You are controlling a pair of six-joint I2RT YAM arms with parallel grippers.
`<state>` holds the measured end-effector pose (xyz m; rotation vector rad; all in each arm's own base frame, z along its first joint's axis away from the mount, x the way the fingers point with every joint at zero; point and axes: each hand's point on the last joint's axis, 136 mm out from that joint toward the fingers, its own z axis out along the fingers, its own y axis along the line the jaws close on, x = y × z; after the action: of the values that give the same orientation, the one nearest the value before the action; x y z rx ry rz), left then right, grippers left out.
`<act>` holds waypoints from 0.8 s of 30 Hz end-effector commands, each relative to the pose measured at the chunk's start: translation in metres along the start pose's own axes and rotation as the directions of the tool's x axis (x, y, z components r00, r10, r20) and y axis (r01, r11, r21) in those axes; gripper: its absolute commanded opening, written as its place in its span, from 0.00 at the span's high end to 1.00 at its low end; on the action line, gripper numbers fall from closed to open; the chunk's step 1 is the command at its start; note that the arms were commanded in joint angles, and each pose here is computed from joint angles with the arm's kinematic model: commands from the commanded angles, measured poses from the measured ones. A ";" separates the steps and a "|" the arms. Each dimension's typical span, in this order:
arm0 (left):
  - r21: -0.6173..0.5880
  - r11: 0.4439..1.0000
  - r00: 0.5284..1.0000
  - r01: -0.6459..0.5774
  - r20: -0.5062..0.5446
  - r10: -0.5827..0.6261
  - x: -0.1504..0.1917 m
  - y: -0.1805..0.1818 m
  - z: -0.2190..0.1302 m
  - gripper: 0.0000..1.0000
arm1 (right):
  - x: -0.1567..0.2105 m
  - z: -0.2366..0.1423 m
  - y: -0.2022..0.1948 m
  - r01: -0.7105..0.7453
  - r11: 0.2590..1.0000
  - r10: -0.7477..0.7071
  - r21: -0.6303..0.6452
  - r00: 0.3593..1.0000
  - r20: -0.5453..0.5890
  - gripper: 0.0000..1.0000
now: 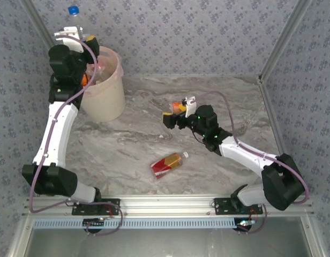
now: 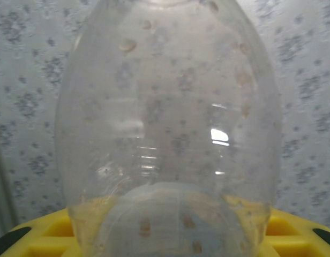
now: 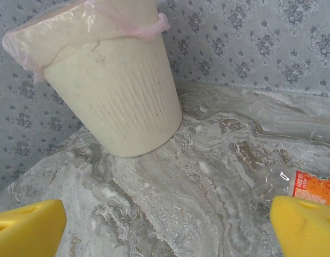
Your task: Put the plastic bottles in the bin
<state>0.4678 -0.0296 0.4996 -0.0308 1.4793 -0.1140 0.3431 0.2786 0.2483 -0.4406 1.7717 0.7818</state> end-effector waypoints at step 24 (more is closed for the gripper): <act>-0.362 0.885 0.873 0.293 -0.275 -0.402 0.108 0.093 0.028 0.05 | -0.004 0.003 -0.006 -0.006 0.999 0.006 0.037 1.000 -0.001 0.00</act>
<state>0.5211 0.0492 0.3542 -0.5317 1.8607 -0.1908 0.3459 0.2763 0.2435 -0.4258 1.7897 0.7609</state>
